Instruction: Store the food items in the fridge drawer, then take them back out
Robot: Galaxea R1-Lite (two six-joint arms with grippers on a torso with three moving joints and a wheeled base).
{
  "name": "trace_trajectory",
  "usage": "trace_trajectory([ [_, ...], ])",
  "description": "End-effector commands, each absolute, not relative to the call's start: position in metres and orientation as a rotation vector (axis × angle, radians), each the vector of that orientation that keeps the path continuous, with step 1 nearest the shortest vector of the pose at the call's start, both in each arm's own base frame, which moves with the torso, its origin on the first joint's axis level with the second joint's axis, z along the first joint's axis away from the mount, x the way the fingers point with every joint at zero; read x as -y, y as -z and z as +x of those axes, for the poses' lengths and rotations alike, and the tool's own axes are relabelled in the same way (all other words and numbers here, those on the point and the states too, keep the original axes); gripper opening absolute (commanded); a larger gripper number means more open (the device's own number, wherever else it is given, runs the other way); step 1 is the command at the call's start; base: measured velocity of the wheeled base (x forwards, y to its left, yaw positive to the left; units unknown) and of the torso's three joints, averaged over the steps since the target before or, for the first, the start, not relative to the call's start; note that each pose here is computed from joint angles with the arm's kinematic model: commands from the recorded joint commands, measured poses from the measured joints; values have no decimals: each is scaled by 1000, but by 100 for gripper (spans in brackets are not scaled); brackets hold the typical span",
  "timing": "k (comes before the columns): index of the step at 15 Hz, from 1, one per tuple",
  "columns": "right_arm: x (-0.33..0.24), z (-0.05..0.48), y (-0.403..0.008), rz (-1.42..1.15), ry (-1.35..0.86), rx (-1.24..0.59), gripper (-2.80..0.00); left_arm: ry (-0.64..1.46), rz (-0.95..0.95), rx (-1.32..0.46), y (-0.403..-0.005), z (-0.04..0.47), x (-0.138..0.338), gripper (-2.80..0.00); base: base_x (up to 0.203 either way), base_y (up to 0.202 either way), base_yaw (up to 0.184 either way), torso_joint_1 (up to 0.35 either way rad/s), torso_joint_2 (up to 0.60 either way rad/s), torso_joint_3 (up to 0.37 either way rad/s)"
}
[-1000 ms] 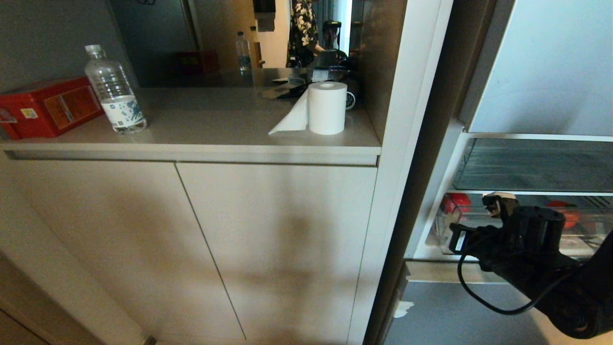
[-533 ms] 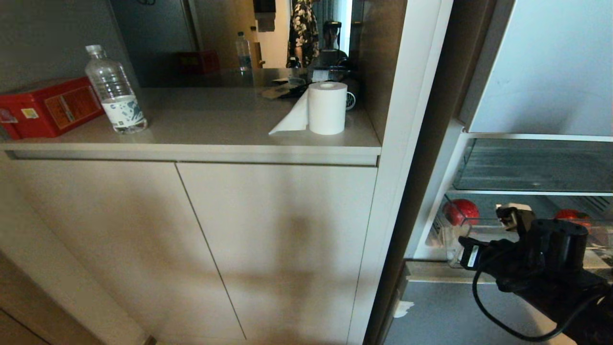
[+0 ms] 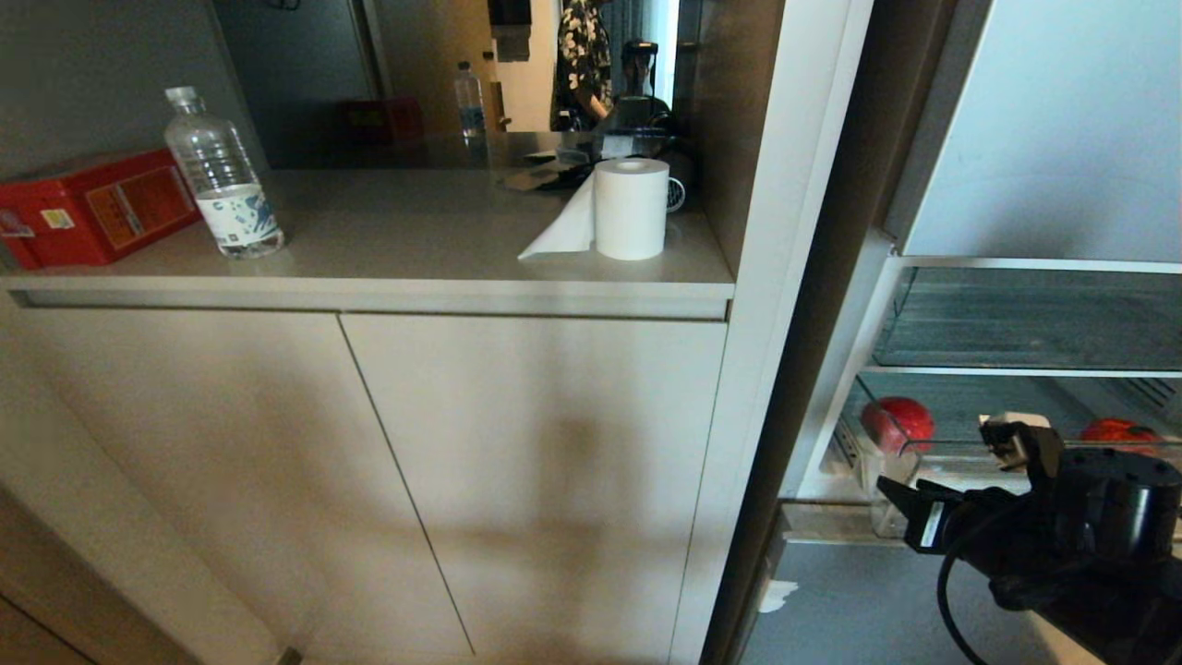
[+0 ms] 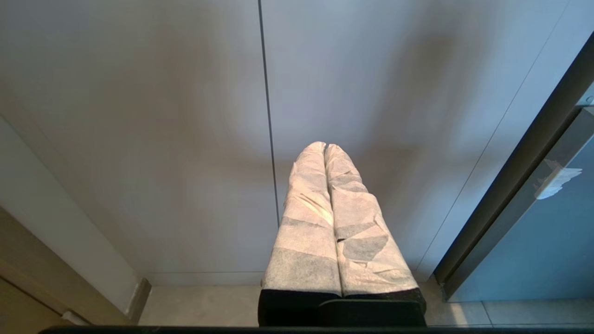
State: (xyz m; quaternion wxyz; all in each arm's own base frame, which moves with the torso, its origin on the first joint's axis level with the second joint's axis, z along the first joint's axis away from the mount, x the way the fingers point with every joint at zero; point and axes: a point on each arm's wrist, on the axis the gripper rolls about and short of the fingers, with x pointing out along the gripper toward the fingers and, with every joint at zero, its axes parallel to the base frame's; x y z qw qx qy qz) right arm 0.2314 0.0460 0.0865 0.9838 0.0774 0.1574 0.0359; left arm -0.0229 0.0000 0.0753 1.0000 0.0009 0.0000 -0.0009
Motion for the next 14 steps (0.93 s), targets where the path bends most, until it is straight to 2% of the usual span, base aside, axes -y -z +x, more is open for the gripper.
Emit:
trace_trajectory([
  [1, -45, 221, -90, 157, -74, -307, 0, 2, 2, -3, -75, -23, 0, -280, 0, 0, 0, 0, 0, 0],
  [6, -34, 187, -103, 141, -39, -269, 0, 2, 2, -3, -75, -23, 0, -280, 0, 0, 0, 0, 0, 0],
  [10, -7, 204, -126, 67, 105, -239, 0, 2, 2, -3, -75, -23, 0, -280, 0, 0, 0, 0, 0, 0],
  [14, 1, 215, -168, 56, 137, -273, 0, 2, 2, -3, -75, -23, 0, -280, 0, 0, 0, 0, 0, 0],
])
